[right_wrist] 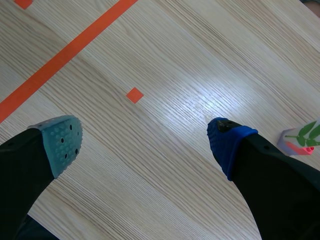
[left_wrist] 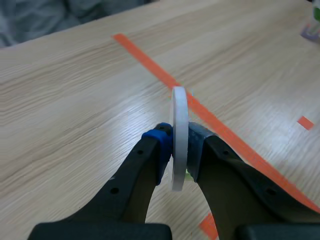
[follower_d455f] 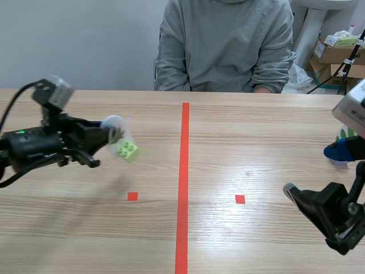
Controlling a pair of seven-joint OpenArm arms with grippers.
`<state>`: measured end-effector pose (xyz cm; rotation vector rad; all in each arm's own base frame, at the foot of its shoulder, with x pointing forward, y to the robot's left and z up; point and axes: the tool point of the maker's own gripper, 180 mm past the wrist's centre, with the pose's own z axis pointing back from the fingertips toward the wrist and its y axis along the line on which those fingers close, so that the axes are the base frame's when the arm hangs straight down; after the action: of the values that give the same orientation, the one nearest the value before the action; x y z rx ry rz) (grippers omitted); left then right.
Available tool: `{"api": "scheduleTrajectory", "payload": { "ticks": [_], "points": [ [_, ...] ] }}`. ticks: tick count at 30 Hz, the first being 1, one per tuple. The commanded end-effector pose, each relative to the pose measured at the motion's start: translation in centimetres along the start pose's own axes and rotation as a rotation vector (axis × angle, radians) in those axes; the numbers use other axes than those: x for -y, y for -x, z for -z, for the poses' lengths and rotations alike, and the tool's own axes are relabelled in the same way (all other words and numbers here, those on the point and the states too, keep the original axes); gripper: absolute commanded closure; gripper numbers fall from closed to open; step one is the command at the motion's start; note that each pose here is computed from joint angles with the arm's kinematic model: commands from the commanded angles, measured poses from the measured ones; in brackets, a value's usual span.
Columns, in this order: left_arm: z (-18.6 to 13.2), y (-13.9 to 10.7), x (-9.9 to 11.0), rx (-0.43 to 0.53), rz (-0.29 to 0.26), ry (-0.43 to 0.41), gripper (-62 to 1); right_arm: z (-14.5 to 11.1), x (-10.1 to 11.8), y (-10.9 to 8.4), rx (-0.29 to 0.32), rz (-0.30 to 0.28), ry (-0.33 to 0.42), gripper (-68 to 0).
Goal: Do the leaf sorting experiment
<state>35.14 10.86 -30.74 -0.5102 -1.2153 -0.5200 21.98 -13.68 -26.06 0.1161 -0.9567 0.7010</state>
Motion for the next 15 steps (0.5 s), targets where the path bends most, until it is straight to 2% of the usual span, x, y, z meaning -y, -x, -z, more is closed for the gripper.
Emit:
{"api": "scheduleTrajectory", "payload": {
  "ticks": [1,4,7,11,15],
  "points": [
    [-0.6,-0.7,-2.2,0.043,-0.022,-0.085,-2.7,0.0,0.3,-0.4,0.019,-0.006,0.008,-51.0],
    [-2.6,-0.7,-6.3,0.060,-0.042,-0.260,-2.7,0.0,0.3,-0.5,0.021,-0.006,0.008,-51.0],
    [-3.7,-1.4,-9.5,0.073,-0.033,-0.381,-2.7,0.0,0.4,-0.6,0.028,-0.007,0.009,-51.0],
    [-3.6,-2.3,-12.7,0.071,-0.011,-0.480,-2.7,0.0,0.4,-0.7,0.029,-0.007,0.009,-51.0],
    [-2.6,-2.6,-15.2,0.061,-0.033,-0.530,-2.7,0.0,0.4,-0.6,0.028,-0.007,0.009,-51.0]
  ]
}}
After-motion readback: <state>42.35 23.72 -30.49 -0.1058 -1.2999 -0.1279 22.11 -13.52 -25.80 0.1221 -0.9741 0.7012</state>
